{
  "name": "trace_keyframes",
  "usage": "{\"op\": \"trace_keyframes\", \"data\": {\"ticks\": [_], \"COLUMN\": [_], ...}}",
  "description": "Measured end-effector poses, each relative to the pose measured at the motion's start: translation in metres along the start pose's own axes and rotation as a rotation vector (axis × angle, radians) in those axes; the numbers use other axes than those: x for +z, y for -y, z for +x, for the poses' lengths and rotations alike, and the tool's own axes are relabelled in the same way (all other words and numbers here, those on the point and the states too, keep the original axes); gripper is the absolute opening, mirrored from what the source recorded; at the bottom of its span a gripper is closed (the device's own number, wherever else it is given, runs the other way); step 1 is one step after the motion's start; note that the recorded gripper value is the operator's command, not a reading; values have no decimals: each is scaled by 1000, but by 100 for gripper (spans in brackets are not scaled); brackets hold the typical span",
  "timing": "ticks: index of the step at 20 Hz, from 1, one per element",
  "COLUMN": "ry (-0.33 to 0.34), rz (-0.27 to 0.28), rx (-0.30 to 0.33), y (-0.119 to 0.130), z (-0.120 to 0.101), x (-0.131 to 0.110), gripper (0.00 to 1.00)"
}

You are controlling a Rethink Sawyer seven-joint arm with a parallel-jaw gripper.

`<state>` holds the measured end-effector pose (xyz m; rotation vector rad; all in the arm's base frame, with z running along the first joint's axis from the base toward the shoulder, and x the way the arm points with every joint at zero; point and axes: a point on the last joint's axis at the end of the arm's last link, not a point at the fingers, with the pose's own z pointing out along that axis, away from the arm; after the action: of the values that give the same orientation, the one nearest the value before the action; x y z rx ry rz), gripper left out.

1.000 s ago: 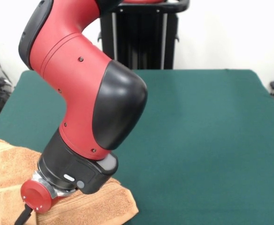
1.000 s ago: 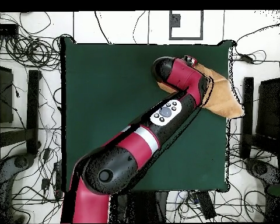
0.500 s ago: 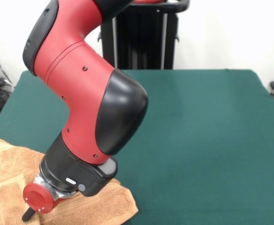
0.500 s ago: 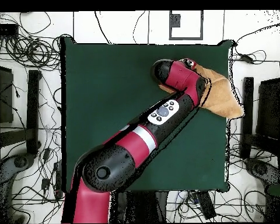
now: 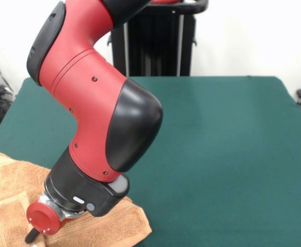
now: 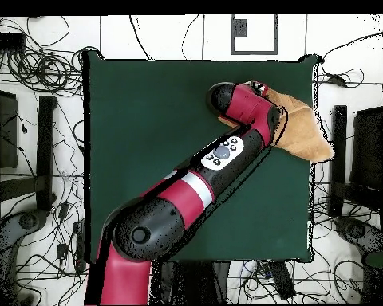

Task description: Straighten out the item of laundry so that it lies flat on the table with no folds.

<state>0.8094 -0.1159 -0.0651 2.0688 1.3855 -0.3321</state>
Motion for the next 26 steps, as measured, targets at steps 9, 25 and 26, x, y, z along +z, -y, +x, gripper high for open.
{"op": "trace_keyframes", "data": {"ticks": [9,25,26], "ry": [-1,-108,-118], "rz": [0,78,89], "rx": [1,186,206], "y": [0,3,4], "z": [0,-25,-29], "x": [0,-17,-19], "gripper": [0,0,0]}}
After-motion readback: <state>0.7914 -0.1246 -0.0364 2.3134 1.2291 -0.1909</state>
